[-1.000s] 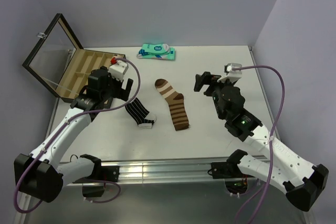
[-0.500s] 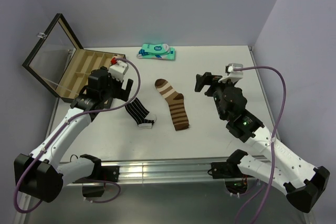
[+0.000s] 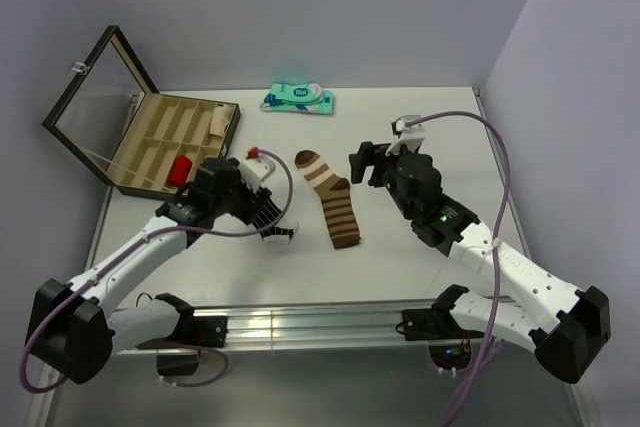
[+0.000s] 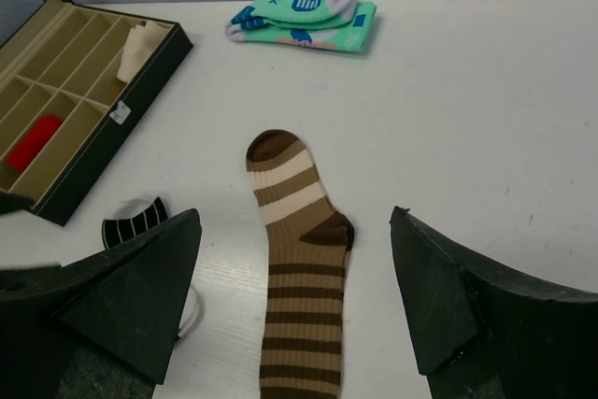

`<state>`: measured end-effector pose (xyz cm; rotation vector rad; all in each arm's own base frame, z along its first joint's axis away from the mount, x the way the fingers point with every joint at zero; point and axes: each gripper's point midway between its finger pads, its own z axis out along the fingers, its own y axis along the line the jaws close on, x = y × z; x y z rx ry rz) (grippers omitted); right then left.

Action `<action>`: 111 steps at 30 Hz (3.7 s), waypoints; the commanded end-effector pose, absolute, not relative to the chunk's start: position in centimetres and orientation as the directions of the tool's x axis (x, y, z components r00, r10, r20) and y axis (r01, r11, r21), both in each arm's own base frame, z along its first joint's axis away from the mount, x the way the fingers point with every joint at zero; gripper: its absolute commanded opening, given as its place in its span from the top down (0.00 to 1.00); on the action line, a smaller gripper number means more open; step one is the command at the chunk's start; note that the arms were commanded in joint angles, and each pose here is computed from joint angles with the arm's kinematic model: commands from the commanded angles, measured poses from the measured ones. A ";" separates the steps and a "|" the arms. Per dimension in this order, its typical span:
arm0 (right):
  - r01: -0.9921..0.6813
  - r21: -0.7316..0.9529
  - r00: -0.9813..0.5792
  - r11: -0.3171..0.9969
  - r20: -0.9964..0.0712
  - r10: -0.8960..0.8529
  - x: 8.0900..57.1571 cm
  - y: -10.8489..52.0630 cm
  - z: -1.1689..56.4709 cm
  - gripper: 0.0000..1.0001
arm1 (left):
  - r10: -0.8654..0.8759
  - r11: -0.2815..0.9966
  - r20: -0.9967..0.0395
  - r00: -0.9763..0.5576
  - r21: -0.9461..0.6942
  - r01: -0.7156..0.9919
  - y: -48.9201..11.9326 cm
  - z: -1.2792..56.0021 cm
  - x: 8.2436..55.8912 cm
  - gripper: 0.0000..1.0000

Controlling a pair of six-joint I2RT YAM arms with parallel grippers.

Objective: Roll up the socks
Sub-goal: Roll the sock at the center of the board.

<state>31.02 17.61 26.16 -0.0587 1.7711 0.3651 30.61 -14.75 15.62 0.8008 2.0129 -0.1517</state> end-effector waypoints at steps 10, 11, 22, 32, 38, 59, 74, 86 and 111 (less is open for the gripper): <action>-0.254 0.295 -0.215 0.921 -0.946 0.243 31.3 18.8 27.8 0.12 | 0.681 0.506 -0.704 -0.200 0.254 0.825 -21.3 8.2 25.1 0.33; -0.253 0.297 -0.213 0.921 -0.945 0.247 31.2 18.7 27.9 0.12 | 0.679 0.502 -0.705 -0.204 0.244 0.830 -21.7 8.0 24.9 0.34; -0.224 0.295 -0.197 0.929 -0.947 0.254 30.7 17.5 27.6 0.12 | 0.695 0.451 -0.688 -0.206 0.195 0.871 -24.3 6.0 24.0 0.39; -0.213 0.299 -0.196 0.930 -0.946 0.259 30.6 17.3 27.4 0.12 | 0.695 0.434 -0.683 -0.225 0.150 0.888 -25.2 5.1 23.6 0.42; -0.207 0.291 -0.196 0.934 -0.948 0.252 30.6 17.1 27.2 0.12 | 0.684 0.467 -0.695 -0.224 0.179 0.866 -25.2 5.2 24.5 0.43; -0.206 0.270 -0.199 0.941 -0.953 0.230 30.6 17.0 26.9 0.12 | 0.696 0.473 -0.654 -0.296 0.108 0.875 -24.2 2.8 24.3 0.47; -0.218 0.260 -0.208 0.941 -0.954 0.215 30.5 17.1 26.9 0.13 | 0.672 0.401 -0.659 -0.339 -0.062 0.914 -24.1 3.7 23.2 0.80; -0.395 0.272 -0.273 0.877 -0.947 0.171 28.0 19.7 24.6 0.18 | 0.649 0.194 -0.629 -0.429 -0.408 0.892 -24.6 5.4 20.1 1.00; -0.832 0.276 -0.370 0.481 -0.922 -0.110 18.7 35.6 12.5 0.28 | 0.743 0.071 -0.391 -0.544 -0.762 0.644 -22.2 3.0 17.3 0.99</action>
